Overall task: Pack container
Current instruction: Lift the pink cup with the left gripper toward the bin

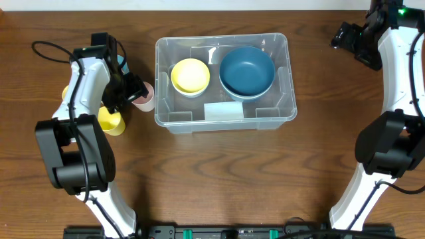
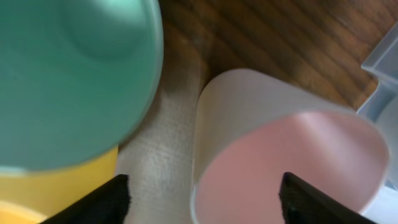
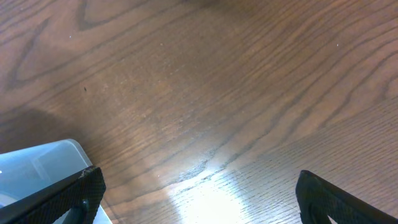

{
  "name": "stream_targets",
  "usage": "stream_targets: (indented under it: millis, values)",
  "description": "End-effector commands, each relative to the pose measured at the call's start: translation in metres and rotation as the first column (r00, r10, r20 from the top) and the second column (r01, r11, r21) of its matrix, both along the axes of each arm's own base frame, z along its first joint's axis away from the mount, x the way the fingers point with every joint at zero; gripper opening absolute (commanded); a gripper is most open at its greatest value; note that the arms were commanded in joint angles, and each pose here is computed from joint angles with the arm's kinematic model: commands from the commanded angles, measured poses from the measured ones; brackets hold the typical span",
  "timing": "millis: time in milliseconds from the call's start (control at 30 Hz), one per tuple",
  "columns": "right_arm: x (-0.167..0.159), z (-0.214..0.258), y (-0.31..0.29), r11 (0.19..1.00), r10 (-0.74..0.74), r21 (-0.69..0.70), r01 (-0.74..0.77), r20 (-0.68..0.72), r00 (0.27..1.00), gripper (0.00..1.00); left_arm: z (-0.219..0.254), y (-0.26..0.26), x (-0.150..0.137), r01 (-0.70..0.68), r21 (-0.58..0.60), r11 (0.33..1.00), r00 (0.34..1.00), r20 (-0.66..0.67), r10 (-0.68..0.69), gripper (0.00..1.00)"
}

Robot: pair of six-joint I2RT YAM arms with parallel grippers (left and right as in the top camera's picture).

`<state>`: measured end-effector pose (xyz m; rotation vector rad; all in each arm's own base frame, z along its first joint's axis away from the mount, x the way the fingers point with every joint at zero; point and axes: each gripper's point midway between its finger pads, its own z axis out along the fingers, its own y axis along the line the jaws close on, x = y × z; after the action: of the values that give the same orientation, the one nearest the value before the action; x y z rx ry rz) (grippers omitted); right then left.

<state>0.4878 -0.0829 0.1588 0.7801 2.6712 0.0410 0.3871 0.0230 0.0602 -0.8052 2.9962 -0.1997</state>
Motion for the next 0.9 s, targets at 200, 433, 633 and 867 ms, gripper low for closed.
stream_targets:
  millis: [200,433,633,867]
  values:
    - [0.001,0.003,0.004,1.0,-0.003,0.006,0.003,0.009,1.0,0.99,-0.004,0.004,0.013,-0.014,0.009,1.0,0.999,0.037,0.014,0.52]
    - [0.001,0.003,0.004,1.0,-0.003,0.006,0.003,0.009,1.0,0.99,-0.004,0.005,0.016,-0.014,0.011,1.0,0.999,0.051,0.013,0.24]
    - [0.001,0.003,0.004,1.0,-0.003,0.006,0.003,0.009,1.0,0.99,-0.003,0.005,0.015,-0.011,0.015,1.0,0.999,0.048,0.01,0.06]
    - [0.001,0.003,0.004,1.0,-0.003,0.006,0.003,0.009,1.0,0.99,0.011,0.01,0.014,-0.028,0.045,0.999,0.997,0.075,0.024,0.06]
